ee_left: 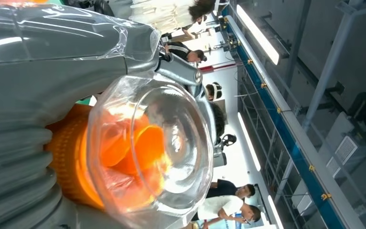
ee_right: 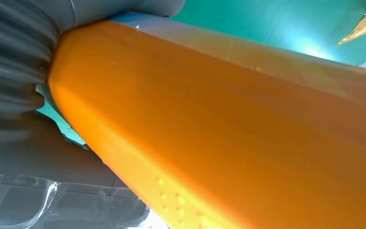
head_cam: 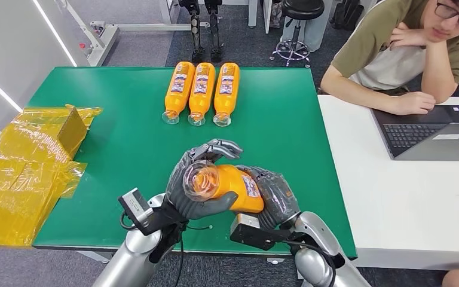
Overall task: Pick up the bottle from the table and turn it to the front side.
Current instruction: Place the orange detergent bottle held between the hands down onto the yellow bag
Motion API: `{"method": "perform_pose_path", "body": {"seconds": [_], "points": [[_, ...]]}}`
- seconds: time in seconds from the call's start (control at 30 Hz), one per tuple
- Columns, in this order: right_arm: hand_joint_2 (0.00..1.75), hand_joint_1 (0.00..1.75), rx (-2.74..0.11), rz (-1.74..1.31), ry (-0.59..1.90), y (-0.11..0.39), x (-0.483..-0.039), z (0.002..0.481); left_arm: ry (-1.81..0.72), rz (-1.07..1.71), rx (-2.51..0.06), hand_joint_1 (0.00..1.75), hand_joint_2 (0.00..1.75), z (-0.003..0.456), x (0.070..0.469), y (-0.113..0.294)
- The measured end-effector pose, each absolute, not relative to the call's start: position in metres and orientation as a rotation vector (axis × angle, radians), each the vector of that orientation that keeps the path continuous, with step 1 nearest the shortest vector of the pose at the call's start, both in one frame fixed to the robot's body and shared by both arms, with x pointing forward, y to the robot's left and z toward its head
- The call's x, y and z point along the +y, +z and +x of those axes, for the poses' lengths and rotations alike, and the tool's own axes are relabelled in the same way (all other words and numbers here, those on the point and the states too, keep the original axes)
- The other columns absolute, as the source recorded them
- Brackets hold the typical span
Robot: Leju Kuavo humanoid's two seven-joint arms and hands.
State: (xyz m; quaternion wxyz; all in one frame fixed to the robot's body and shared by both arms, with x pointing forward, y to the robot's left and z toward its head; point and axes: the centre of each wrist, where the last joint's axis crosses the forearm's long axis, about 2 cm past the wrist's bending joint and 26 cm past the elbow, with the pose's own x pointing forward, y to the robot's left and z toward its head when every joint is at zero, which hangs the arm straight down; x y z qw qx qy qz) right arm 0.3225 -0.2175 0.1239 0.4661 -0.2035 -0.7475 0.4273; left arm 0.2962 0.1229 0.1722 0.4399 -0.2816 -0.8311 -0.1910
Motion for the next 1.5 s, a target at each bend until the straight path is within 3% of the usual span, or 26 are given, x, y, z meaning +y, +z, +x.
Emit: {"method": "perform_pose_path", "body": {"seconds": [0.7,0.73,0.83,0.87,1.07,1.5], "points": [[1.75,1.74,-1.829,-0.509,1.049,0.122,-0.218,0.322,-0.485,-0.703,-2.060,1.75,1.75,0.299,0.121,0.170],[1.75,1.40,-1.829,-0.510,1.048,0.122,-0.218,0.322,-0.485,-0.703,-2.060,1.75,1.75,0.299,0.121,0.170],[1.75,0.10,-1.832,-0.516,1.046,0.121,-0.218,0.322,-0.480,-0.706,-2.061,1.75,1.75,0.300,0.121,0.169],[1.75,0.00,-1.834,-0.518,1.046,0.121,-0.217,0.322,-0.479,-0.707,-2.062,1.75,1.75,0.300,0.121,0.169],[1.75,0.00,-1.953,-0.486,0.967,0.126,-0.205,0.315,-0.476,-0.712,-2.050,1.75,1.75,0.299,0.119,0.167],[1.75,0.00,-2.315,-0.319,0.300,0.154,-0.167,0.261,-0.372,-0.655,-2.101,1.75,1.75,0.293,0.109,0.177]]}}
